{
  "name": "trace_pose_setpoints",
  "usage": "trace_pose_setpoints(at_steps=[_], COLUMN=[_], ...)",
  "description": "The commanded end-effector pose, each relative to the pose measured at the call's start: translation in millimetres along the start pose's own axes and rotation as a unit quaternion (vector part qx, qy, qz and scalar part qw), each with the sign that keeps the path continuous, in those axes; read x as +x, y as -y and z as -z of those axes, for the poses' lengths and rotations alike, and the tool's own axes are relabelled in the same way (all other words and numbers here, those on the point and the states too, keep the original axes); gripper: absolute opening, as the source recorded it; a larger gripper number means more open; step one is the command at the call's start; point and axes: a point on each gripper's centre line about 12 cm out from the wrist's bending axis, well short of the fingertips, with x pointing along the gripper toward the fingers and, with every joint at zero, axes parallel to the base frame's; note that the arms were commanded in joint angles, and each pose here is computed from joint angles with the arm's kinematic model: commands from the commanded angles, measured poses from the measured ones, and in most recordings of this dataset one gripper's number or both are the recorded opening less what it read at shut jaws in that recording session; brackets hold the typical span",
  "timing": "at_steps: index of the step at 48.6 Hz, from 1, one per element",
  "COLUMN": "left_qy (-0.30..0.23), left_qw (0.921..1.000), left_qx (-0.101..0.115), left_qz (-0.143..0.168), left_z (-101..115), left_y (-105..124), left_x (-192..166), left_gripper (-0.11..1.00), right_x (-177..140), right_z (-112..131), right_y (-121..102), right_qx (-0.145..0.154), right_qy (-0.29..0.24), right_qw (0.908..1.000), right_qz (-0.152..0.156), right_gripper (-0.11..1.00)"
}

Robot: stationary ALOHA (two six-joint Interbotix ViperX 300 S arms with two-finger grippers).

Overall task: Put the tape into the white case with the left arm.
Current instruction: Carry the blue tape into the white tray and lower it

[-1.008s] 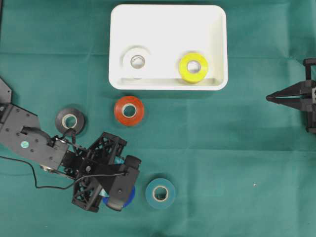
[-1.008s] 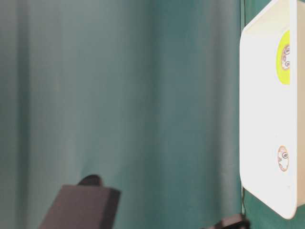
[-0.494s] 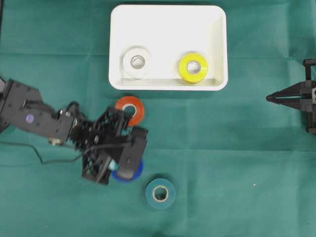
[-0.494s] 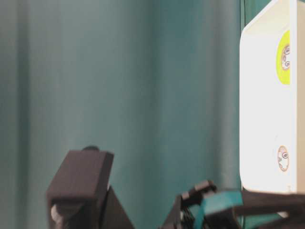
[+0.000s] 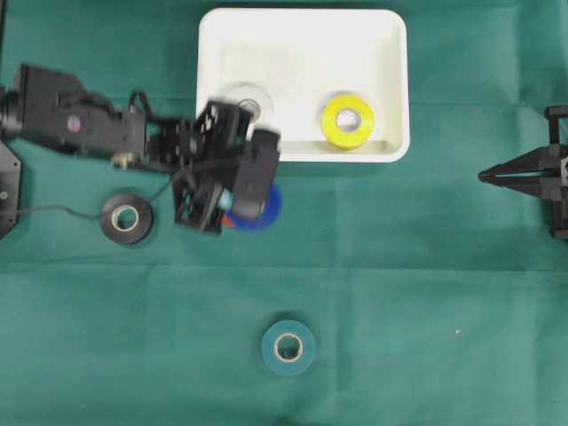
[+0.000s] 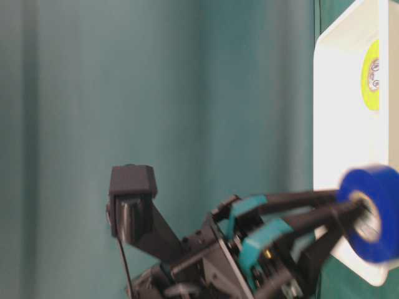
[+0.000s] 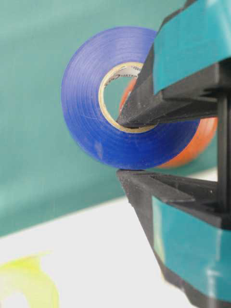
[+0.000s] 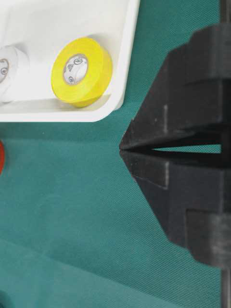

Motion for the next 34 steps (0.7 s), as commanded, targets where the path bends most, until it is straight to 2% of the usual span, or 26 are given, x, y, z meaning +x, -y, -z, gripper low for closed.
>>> trace_pose_setpoints(at_steps=[1,17,34], left_qy=[0.037,0.026,0.02], left_qw=[0.9988,0.996,0.9945], left_qx=[-0.007,-0.036,-0.041], left_qz=[-0.031,-0.078,-0.095], left_z=[-12.3,-0.7,-5.3], left_y=[-23.9,-83.3,-115.2], left_x=[-8.6,11.0,35.2], left_gripper=[0.25,0.25,0.25], right_x=[0.7,0.7,0.7], right_z=[-4.7,-4.7,-4.7], right_y=[0.1,0.1,0.1], right_qx=[0.0,0.0,0.0], right_qy=[0.008,0.008,0.008], right_qw=[1.0,1.0,1.0], right_qz=[0.0,0.0,0.0], right_gripper=[-0.09,-0.09,-0.09])
